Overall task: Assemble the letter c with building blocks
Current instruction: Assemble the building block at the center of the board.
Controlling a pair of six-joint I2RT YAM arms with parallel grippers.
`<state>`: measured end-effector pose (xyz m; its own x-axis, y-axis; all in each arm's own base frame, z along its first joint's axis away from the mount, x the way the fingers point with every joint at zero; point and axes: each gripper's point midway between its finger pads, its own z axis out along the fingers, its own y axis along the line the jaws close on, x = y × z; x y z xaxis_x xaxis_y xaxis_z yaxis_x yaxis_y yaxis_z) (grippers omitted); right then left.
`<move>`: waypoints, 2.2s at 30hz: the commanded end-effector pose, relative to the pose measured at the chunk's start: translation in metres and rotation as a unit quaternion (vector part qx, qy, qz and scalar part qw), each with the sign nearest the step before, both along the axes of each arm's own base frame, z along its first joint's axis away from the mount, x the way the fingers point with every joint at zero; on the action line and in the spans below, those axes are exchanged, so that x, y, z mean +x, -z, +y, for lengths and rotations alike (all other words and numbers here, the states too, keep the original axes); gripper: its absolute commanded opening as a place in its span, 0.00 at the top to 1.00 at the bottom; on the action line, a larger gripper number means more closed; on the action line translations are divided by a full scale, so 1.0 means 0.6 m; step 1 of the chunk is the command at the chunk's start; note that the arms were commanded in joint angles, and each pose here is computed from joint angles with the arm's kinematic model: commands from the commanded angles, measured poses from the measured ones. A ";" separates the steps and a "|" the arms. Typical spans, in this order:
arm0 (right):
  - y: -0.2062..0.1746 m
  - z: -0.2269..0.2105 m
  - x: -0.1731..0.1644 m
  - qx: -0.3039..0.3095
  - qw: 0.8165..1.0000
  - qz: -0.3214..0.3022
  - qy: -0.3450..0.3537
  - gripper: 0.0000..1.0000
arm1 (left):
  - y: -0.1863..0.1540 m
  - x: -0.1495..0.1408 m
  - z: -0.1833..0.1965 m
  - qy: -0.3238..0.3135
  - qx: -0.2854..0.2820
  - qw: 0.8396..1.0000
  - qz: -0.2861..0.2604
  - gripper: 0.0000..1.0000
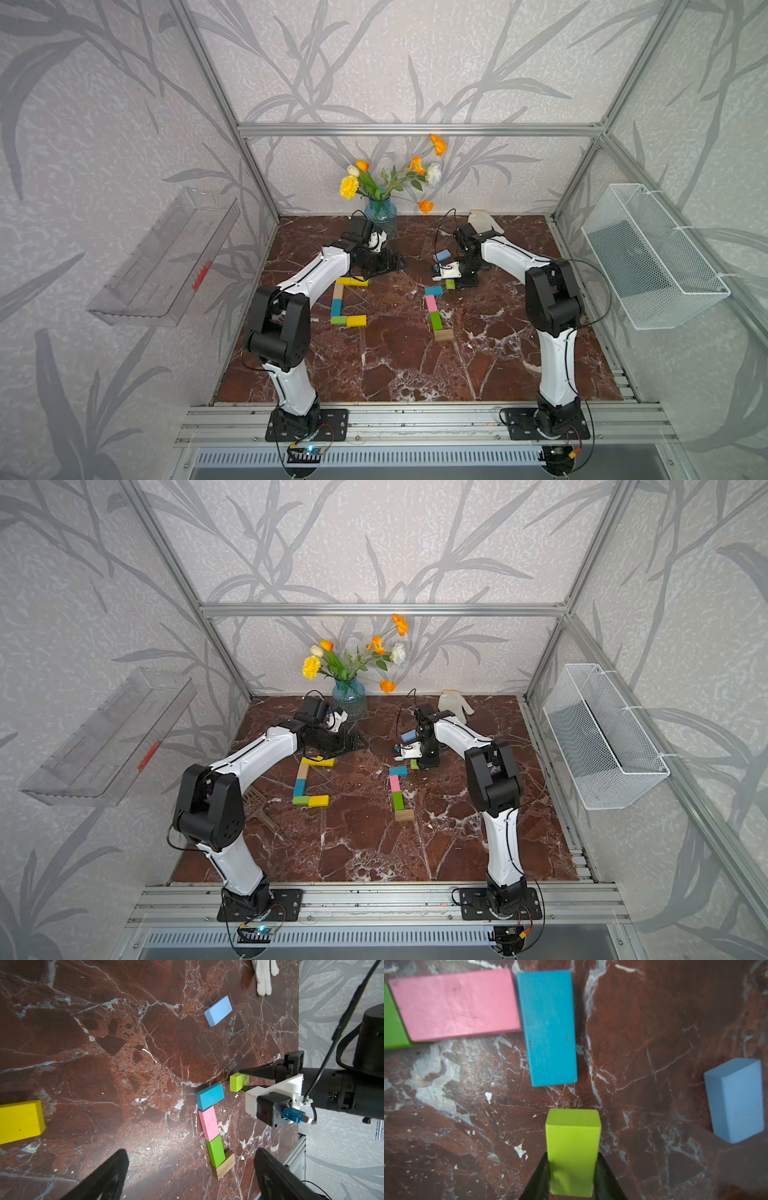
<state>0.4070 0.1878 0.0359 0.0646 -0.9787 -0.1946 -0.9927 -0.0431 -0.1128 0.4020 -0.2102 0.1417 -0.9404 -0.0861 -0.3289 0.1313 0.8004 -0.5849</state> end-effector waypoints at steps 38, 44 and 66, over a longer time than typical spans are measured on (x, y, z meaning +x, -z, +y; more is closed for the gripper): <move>0.014 0.028 -0.015 0.009 1.000 0.013 -0.021 0.64 | 0.019 0.002 -0.002 0.000 -0.003 1.000 0.017 0.05; 0.011 0.031 -0.019 0.016 1.000 0.015 -0.022 0.60 | 0.020 0.001 -0.003 0.002 -0.004 1.000 0.018 0.05; -0.109 0.046 -0.012 0.214 0.941 0.023 0.260 0.01 | 0.019 0.006 -0.003 0.002 -0.003 1.000 0.014 0.05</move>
<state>0.3959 0.2023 0.0932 -0.2424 -0.8412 -0.4833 -0.9456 0.3162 -0.0762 0.4017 -0.2120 0.1326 -0.9488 -0.0810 -0.3052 0.1217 0.7980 -0.5902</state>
